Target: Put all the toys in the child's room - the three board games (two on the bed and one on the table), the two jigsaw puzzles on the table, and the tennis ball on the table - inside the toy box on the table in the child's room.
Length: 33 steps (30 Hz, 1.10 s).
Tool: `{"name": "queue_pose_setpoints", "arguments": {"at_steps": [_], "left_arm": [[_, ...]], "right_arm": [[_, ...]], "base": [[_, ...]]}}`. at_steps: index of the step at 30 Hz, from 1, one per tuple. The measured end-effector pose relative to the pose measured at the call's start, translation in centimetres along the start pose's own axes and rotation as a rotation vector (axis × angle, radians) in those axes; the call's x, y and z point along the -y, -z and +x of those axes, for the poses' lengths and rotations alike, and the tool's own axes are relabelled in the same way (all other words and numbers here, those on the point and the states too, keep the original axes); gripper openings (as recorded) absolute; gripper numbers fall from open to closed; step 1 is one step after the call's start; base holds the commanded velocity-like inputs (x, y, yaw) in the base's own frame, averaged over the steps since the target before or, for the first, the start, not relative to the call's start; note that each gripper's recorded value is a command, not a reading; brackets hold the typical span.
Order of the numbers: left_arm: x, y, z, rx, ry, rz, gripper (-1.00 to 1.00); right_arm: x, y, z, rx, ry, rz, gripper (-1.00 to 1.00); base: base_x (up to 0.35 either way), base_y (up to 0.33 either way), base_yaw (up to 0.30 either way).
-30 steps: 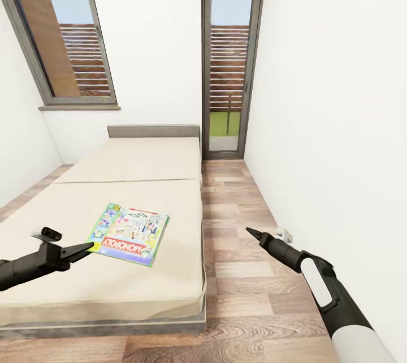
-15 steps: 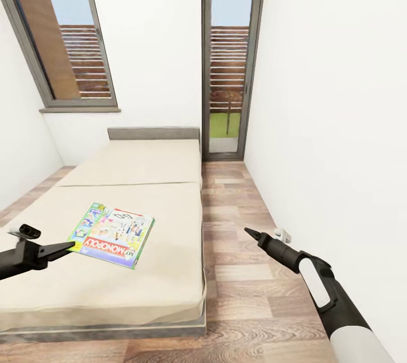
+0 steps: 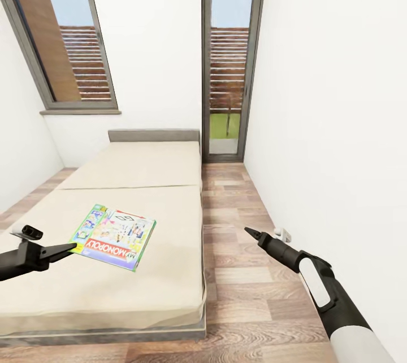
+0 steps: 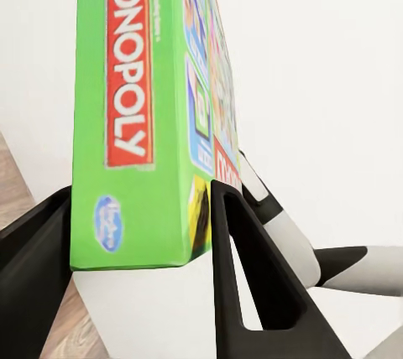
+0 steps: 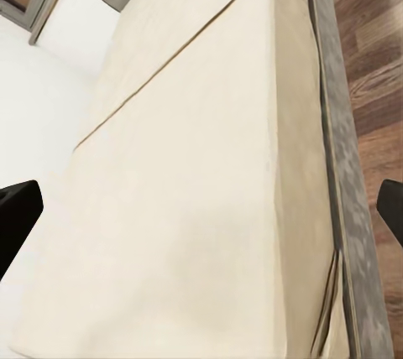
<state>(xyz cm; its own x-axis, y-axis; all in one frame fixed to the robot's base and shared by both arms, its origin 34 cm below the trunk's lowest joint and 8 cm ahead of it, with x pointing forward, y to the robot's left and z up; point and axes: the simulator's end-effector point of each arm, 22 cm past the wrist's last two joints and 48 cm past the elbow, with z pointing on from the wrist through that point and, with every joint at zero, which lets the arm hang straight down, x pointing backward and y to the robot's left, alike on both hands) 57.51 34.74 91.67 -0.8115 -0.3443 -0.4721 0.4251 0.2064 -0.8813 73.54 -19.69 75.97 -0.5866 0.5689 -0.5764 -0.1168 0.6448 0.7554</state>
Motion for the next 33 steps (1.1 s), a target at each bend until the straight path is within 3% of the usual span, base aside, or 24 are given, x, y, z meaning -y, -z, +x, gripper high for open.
{"name": "queue_pose_setpoints", "arguments": {"at_steps": [8,33], "left_arm": [[1.3,-0.2,-0.7,0.0,0.001,0.003,-1.0],[6.3,-0.2,-3.1,0.003,-0.026,0.015,-1.0]], "right_arm": [[-1.3,0.3,-1.0,0.003,0.003,-0.003,1.0],[-6.3,2.1,-5.1,0.031,0.028,-0.028,1.0]], "base": [[0.0,0.0,0.04],[-0.037,0.0,0.185]]}}
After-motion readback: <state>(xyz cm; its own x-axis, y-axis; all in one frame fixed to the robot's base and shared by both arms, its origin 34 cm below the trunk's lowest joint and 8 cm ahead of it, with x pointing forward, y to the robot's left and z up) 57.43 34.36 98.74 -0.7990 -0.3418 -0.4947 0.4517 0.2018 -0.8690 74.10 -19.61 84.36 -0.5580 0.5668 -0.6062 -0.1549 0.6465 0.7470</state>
